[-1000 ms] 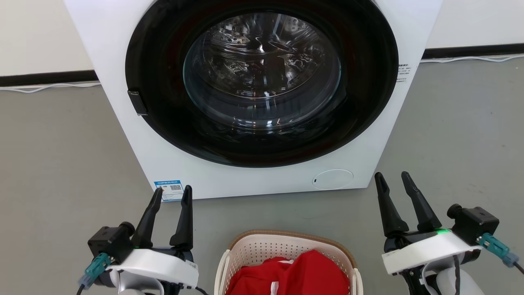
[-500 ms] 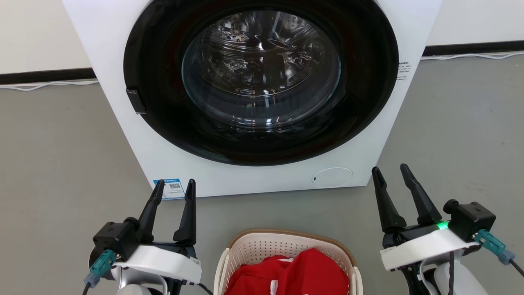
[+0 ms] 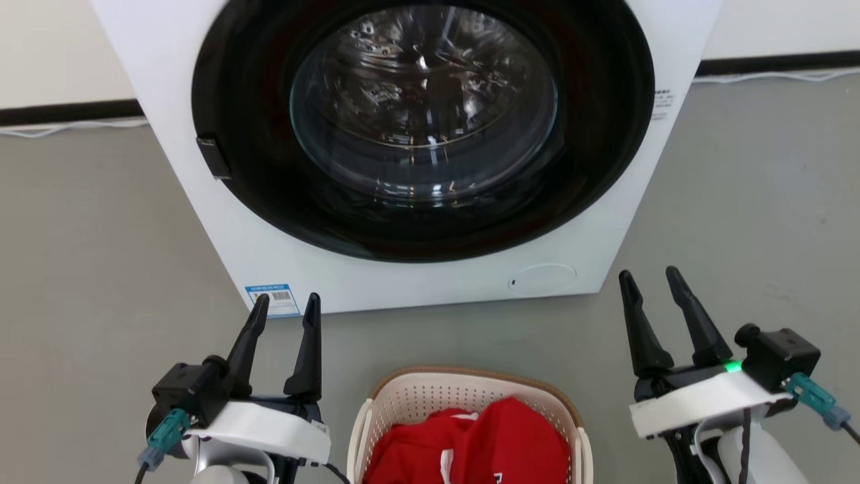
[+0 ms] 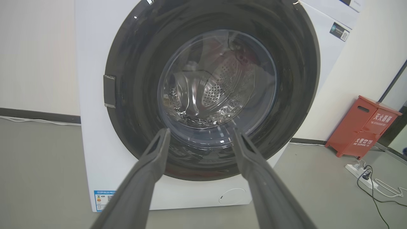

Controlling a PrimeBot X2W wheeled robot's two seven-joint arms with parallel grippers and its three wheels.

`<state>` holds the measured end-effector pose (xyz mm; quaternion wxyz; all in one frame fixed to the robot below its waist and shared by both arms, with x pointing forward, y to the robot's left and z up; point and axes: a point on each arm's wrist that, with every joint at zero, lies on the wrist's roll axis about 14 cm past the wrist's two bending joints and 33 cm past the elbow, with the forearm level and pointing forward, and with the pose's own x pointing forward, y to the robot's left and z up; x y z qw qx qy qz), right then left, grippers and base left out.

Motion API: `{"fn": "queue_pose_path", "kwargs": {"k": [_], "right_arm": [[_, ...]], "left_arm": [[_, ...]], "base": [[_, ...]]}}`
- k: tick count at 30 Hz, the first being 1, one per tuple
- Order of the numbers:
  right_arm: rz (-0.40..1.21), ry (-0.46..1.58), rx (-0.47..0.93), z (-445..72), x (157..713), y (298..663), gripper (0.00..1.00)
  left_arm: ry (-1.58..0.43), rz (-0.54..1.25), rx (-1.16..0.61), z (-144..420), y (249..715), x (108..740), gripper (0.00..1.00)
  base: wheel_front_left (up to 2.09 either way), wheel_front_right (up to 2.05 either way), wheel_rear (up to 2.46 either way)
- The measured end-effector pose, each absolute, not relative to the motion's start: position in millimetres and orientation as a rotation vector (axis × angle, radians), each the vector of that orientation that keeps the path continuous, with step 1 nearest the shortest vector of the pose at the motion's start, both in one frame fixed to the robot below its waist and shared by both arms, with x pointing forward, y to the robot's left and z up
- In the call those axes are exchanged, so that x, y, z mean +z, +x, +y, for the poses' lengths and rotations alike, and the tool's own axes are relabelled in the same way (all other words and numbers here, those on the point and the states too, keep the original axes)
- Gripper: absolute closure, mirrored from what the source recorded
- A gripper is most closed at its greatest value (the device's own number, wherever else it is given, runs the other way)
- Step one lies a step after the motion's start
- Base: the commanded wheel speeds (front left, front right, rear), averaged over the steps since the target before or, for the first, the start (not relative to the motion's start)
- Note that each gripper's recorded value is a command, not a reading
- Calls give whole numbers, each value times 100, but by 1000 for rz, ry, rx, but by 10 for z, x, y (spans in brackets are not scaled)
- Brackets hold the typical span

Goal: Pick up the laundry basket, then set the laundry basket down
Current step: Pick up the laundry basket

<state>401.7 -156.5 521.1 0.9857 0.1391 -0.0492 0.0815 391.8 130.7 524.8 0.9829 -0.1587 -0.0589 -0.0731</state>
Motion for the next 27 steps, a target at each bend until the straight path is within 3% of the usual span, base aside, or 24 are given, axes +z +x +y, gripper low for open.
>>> {"fn": "queue_pose_path", "kwargs": {"k": [27], "right_arm": [[44, 309, 66, -1862, 4589, 4412, 0]], "left_arm": [[-338, 141, -164, 1095, 4442, 4275, 0]], "base": [[0, 0, 0]]}}
